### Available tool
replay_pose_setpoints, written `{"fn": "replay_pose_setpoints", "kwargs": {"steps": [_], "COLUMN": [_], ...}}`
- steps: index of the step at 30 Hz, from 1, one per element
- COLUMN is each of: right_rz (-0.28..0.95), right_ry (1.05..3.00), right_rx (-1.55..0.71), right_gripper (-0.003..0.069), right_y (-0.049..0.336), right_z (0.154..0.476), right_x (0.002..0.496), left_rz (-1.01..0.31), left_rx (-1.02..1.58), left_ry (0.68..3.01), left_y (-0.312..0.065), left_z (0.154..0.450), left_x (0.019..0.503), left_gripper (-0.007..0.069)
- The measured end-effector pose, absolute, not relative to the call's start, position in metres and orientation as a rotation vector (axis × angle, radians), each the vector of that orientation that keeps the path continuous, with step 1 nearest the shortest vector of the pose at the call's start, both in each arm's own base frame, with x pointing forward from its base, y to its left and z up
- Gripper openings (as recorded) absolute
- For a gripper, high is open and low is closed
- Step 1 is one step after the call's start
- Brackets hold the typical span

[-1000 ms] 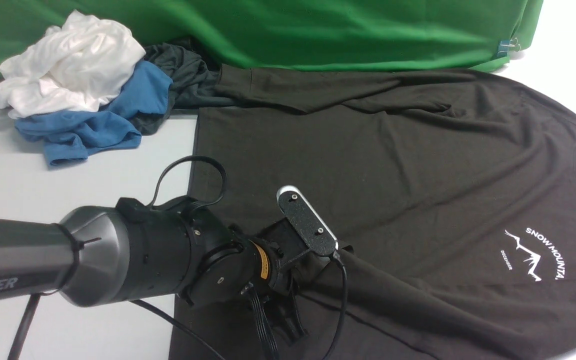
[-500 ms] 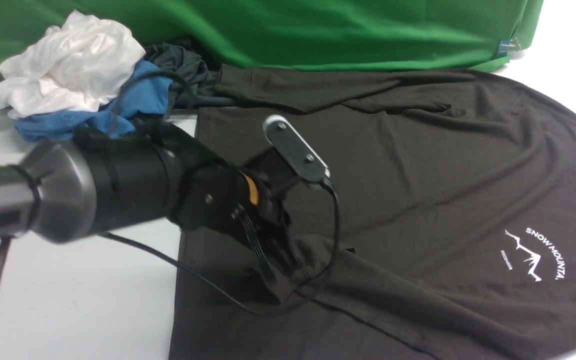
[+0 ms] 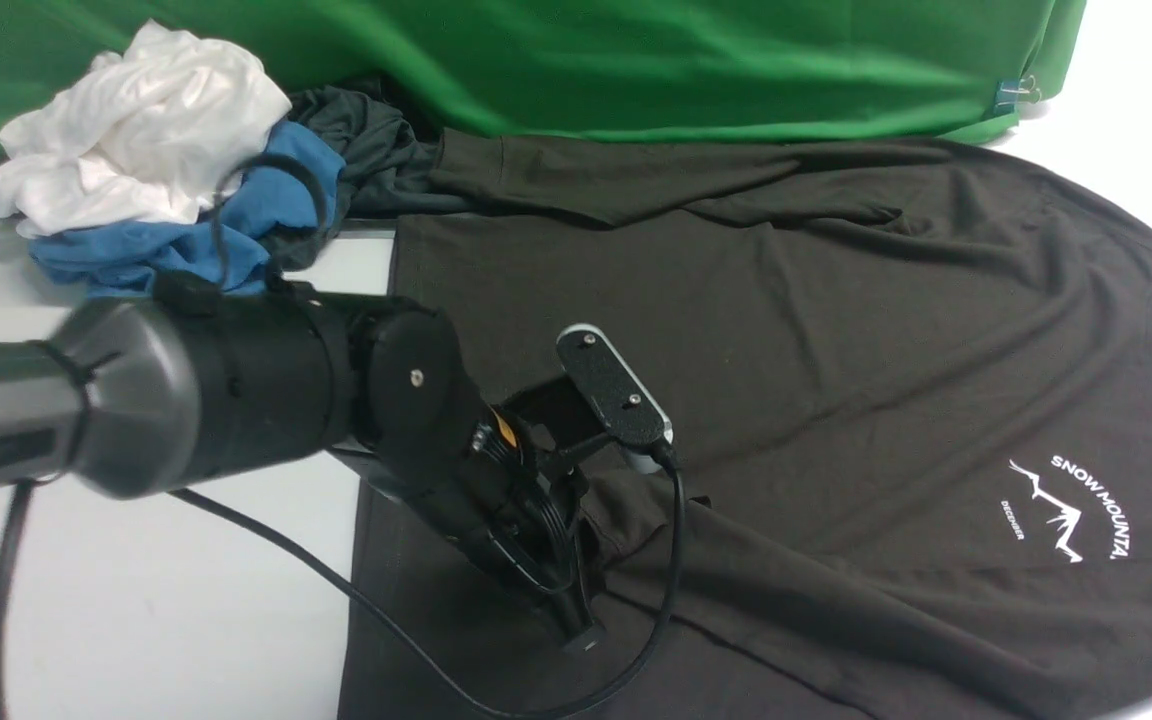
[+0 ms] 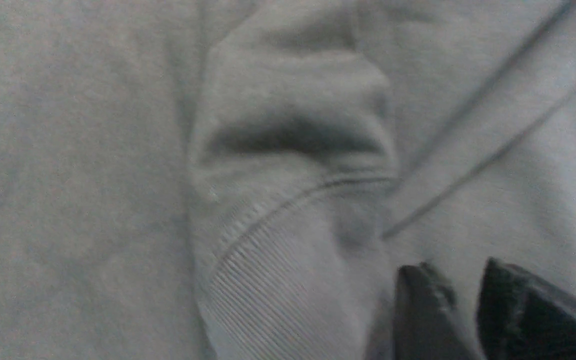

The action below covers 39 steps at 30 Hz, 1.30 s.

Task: Fold a long-sleeved shirt on a white desktop.
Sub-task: 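Fold the left side of the black T-shirt inward over its body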

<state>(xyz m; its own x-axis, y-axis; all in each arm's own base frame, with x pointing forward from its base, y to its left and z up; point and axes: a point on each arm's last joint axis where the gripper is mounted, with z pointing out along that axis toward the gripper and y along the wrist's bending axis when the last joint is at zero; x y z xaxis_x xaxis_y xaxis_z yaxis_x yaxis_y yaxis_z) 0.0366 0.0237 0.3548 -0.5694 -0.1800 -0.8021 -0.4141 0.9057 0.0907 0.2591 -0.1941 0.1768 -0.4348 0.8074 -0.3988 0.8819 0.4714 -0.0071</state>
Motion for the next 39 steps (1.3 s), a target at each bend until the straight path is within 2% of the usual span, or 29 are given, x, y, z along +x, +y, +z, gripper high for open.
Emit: {"fn": "replay_pose_setpoints", "kwargs": {"steps": [1, 4, 6, 10, 14, 15, 16, 18, 19, 20, 23, 27, 39], "right_rz": [0.338, 0.338, 0.338, 0.338, 0.338, 0.338, 0.338, 0.338, 0.338, 0.338, 0.338, 0.341, 0.344], "right_ry": [2.182, 2.182, 2.182, 2.182, 2.182, 2.182, 2.182, 2.182, 2.182, 2.182, 2.182, 2.184, 2.187], "right_rx": [-0.423, -0.423, -0.423, -0.423, -0.423, -0.423, -0.423, -0.423, -0.423, -0.423, -0.423, -0.417, -0.411], "right_gripper": [0.0242, 0.0242, 0.0242, 0.0242, 0.0242, 0.0242, 0.0242, 0.0242, 0.0242, 0.0242, 0.0242, 0.0242, 0.0242], "right_y": [0.024, 0.024, 0.024, 0.024, 0.024, 0.024, 0.024, 0.024, 0.024, 0.024, 0.024, 0.024, 0.024], "right_z": [0.355, 0.355, 0.355, 0.355, 0.355, 0.355, 0.355, 0.355, 0.355, 0.355, 0.355, 0.355, 0.355], "right_x": [0.037, 0.037, 0.037, 0.037, 0.037, 0.037, 0.037, 0.037, 0.037, 0.037, 0.037, 0.037, 0.037], "left_rz": [-0.301, -0.271, -0.247, -0.219, -0.166, -0.138, -0.136, -0.110, -0.108, -0.097, -0.090, -0.074, -0.005], "left_rx": [1.429, 1.465, 1.507, 1.544, 1.589, 1.611, 1.611, 1.625, 1.626, 1.633, 1.634, 1.582, 1.463], "left_ry": [2.386, 2.383, 2.364, 2.342, 2.305, 2.286, 2.284, 2.263, 2.261, 2.252, 2.249, 2.265, 2.112], "left_y": [-0.194, -0.195, -0.195, -0.194, -0.193, -0.192, -0.192, -0.191, -0.191, -0.191, -0.191, -0.190, -0.194], "left_z": [0.174, 0.162, 0.157, 0.154, 0.153, 0.153, 0.153, 0.153, 0.153, 0.153, 0.153, 0.156, 0.214], "left_x": [0.260, 0.264, 0.265, 0.267, 0.269, 0.270, 0.270, 0.272, 0.272, 0.272, 0.273, 0.274, 0.289], "left_gripper": [0.0270, 0.0382, 0.0418, 0.0423, 0.0375, 0.0312, 0.0312, 0.0199, 0.0180, 0.0104, 0.0034, 0.0024, 0.0025]}}
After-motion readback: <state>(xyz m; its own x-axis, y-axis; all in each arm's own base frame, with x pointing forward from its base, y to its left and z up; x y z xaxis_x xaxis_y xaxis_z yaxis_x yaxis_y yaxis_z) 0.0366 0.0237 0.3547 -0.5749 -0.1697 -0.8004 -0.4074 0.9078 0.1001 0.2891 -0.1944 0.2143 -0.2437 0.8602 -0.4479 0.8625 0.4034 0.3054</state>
